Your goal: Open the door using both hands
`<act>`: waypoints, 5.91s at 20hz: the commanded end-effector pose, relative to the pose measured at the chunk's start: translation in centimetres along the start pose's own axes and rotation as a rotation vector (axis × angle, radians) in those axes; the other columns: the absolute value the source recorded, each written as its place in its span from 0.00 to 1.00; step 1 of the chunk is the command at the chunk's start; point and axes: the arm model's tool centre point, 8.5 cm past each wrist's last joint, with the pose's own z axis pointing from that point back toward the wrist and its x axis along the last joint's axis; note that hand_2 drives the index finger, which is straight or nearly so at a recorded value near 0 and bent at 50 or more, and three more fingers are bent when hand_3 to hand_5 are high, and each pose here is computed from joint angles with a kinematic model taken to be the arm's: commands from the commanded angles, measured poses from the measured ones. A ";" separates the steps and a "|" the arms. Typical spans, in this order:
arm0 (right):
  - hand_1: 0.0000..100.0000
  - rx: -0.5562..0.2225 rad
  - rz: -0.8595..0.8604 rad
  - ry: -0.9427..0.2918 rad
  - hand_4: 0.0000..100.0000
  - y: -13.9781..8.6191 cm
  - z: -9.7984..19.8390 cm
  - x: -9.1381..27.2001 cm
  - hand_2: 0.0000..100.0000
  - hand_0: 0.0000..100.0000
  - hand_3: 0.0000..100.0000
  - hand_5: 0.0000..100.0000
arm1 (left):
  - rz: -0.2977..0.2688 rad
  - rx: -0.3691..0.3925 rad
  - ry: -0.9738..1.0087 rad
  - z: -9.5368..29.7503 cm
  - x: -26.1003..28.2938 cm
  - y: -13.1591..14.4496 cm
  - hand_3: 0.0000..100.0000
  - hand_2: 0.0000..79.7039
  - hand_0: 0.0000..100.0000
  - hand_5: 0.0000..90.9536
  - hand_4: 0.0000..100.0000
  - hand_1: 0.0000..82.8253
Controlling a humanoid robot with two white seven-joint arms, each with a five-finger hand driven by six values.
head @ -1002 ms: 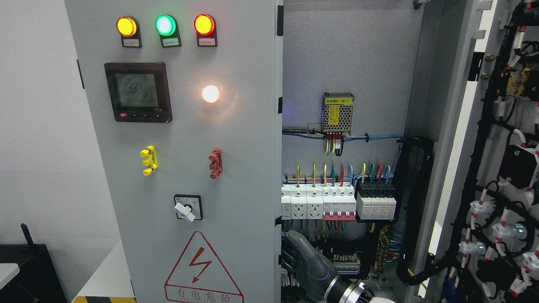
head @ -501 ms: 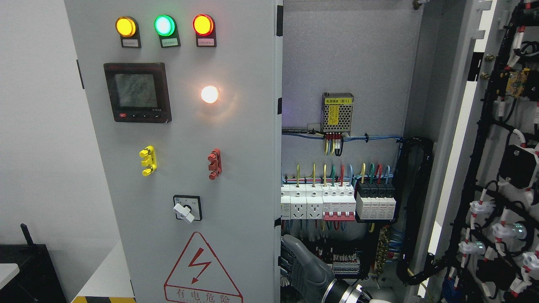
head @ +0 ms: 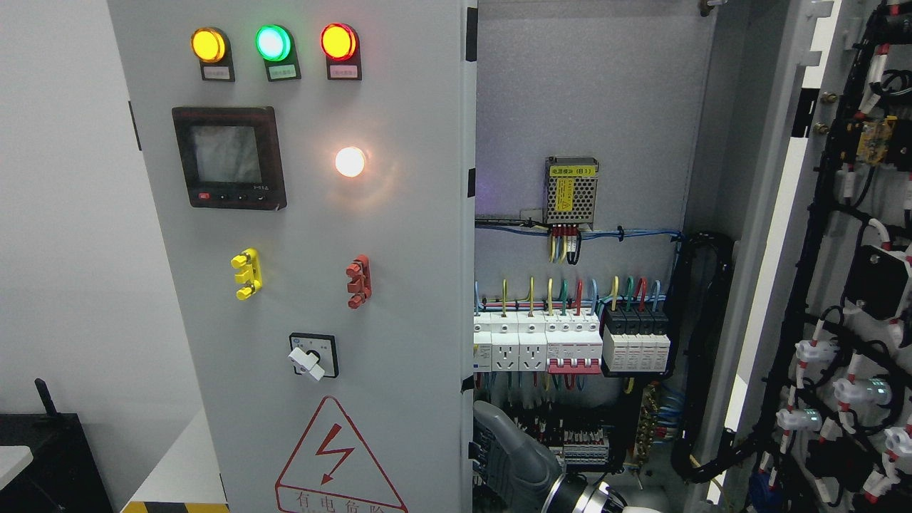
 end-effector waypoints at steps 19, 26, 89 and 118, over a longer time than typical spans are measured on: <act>0.00 0.173 -0.069 -0.047 0.00 3.4 -0.6 0.0 0.00 0.38 0.00 0.00 | 0.006 0.003 0.028 0.2 -1.9 0.1 0.00 0.00 0.00 0.00 0.00 0.00; 0.00 0.216 -0.065 -0.056 0.00 4.2 -0.6 0.2 0.00 0.38 0.00 0.00 | 0.006 0.003 0.028 0.2 -1.9 0.1 0.00 0.00 0.00 0.00 0.00 0.00; 0.00 0.499 -0.160 -0.073 0.00 15.8 -1.3 -1.8 0.00 0.38 0.00 0.00 | 0.006 0.003 0.028 0.2 -1.9 0.1 0.00 0.00 0.00 0.00 0.00 0.00; 0.00 0.508 -0.179 -0.080 0.00 20.2 -2.8 -1.7 0.00 0.38 0.00 0.00 | 0.005 0.003 0.029 0.2 -1.9 0.1 0.00 0.00 0.00 0.00 0.00 0.00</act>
